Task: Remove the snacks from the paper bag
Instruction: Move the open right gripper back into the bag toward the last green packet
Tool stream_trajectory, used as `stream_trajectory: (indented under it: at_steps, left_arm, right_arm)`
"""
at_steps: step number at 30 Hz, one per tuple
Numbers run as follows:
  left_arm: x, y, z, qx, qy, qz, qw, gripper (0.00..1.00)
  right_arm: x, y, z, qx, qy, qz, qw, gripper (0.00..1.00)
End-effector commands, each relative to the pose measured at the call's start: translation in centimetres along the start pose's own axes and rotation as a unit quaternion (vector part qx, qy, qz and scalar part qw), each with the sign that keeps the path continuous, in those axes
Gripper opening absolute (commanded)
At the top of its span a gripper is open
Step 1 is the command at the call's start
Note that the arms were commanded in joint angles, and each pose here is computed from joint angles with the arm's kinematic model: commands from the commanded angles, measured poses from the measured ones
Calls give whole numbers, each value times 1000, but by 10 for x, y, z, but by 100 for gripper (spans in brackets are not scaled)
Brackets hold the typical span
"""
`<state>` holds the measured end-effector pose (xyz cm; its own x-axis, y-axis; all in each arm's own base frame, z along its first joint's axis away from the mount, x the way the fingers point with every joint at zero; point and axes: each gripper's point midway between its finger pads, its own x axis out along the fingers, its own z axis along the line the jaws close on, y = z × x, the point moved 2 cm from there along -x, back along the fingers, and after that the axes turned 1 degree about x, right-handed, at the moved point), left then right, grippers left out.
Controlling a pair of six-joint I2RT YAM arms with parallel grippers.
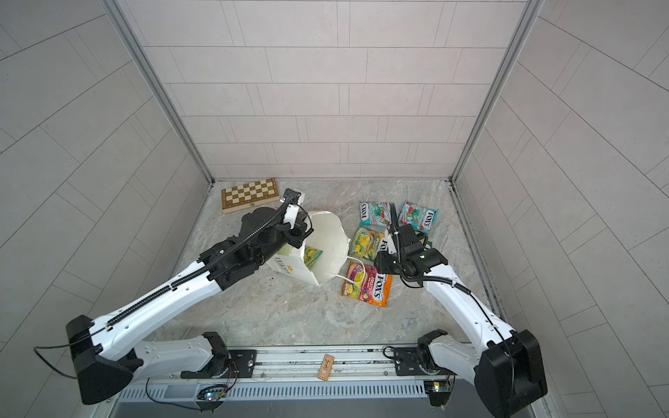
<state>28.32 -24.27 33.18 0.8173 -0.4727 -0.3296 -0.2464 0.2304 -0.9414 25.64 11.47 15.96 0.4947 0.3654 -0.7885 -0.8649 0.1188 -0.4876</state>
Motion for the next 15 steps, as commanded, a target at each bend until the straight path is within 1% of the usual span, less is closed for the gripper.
stream_trajectory:
  at_steps: [1, 3, 5, 8, 11, 15]
  left_arm:
    - [-10, 7, -17, 23, 63, 2, 998, 0]
    - [-11, 12, -18, 24, 66, 7, 998, 0]
    - [-10, 17, -16, 25, 62, 7, 998, 0]
    - [-7, 21, -14, 16, 53, -1, 998, 0]
    - [-3, 22, -14, 10, 50, -1, 999, 0]
    - [3, 22, -15, -6, 47, 3, 999, 0]
  right_arm:
    - [-13, -15, 42, -8, -118, -41, 992, 50]
    - [-19, -18, 60, -10, -160, -51, 986, 50]
    - [-23, -18, 80, -15, -204, -49, 978, 50]
    - [-23, -13, 108, -32, -251, -39, 967, 50]
    - [-20, -4, 131, -56, -277, -28, 959, 50]
    - [-5, 6, 147, -58, -286, -5, 957, 48]
